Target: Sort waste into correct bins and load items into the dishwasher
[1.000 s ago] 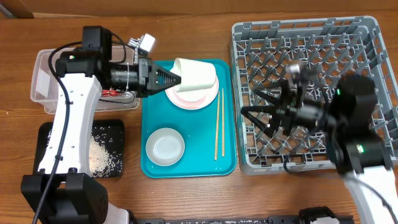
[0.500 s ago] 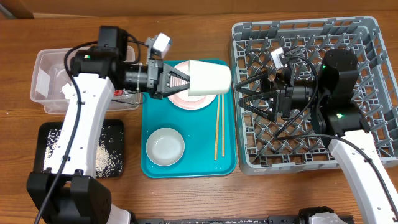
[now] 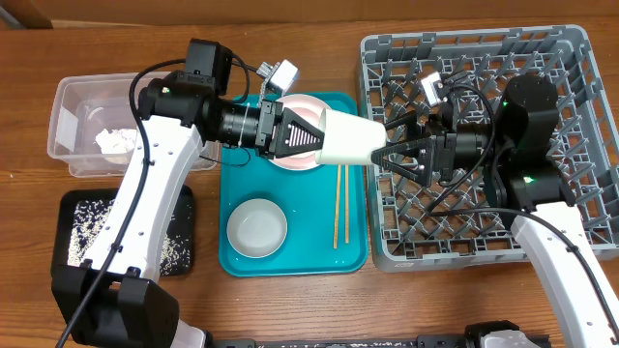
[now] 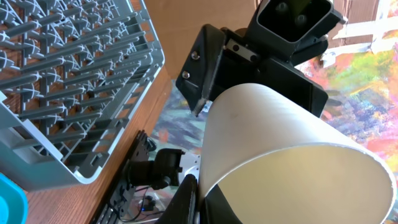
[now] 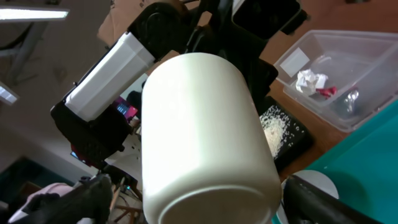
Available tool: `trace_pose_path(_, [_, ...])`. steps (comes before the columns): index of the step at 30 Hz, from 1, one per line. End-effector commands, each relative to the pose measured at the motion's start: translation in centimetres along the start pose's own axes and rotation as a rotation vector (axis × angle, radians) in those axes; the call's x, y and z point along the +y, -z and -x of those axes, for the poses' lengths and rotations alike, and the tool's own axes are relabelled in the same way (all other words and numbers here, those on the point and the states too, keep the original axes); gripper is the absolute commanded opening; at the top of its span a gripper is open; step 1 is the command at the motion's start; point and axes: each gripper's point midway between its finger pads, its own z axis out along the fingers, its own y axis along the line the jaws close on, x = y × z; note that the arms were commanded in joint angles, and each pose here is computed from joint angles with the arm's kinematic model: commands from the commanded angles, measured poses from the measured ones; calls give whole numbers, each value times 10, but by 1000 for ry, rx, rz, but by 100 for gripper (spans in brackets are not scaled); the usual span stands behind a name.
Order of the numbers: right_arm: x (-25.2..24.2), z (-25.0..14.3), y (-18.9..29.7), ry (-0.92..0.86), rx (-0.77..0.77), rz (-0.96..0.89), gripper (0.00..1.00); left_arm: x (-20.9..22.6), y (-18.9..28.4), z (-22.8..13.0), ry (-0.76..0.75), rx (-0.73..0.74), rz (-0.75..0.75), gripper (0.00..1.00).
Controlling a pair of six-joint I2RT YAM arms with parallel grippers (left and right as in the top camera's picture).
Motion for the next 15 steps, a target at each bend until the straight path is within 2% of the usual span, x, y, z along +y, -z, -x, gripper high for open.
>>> trace_pose_path(1, [13,5,-1,33,9,22,88,-8,-2,1,-55,3,-4,4])
trace_pose_path(9, [22,-1,-18,65,37,54,84,-8,-2,3,-77,0,-5,4])
trace_pose_path(15, [18,6,-20,95,7,21,68,-8,-2,3,-72,1,-4,4])
